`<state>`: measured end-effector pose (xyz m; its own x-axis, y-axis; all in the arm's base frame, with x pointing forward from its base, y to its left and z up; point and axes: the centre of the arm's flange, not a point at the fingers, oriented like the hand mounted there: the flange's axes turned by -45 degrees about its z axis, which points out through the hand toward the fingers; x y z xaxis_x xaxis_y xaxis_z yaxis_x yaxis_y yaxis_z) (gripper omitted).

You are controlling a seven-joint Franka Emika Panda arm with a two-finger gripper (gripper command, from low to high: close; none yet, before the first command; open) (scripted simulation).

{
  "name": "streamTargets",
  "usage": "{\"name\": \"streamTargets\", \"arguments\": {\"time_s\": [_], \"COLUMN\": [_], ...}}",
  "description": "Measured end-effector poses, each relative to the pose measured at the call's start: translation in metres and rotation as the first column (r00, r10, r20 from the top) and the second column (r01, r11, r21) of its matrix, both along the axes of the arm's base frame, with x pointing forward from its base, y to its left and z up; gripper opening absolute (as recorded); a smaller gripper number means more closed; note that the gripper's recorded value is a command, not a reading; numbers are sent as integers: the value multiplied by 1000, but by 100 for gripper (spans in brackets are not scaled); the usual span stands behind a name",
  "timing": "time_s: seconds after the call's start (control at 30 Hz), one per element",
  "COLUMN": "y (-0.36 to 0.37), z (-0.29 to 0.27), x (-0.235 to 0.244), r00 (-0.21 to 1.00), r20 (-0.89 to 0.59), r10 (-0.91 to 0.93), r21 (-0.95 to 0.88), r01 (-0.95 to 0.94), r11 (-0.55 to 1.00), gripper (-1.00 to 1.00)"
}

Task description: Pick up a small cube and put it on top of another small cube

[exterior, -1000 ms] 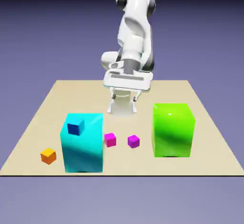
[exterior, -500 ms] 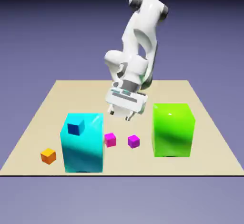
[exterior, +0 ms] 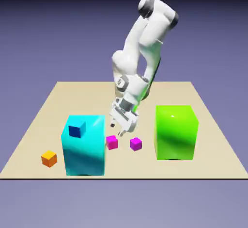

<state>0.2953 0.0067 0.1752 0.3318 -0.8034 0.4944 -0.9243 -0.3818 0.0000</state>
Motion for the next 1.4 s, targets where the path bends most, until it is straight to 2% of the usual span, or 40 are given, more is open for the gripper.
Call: {"name": "streamTargets", "arguments": {"time_s": [0.5,0.53,1.1,1.4], "y": [-22,-23,1,6], "z": [-58,-63,1,94], "x": [10,9,3,130], "r00": [1000,1000,1000,992], "r20": [5,0,5,105], "r10": [1,-1,3,66], "r21": [-7,-1,-1,-47], "r01": [-1,1,-3,-61], "r11": [1000,1000,1000,997], "gripper": [0,-100,-100,-100]}}
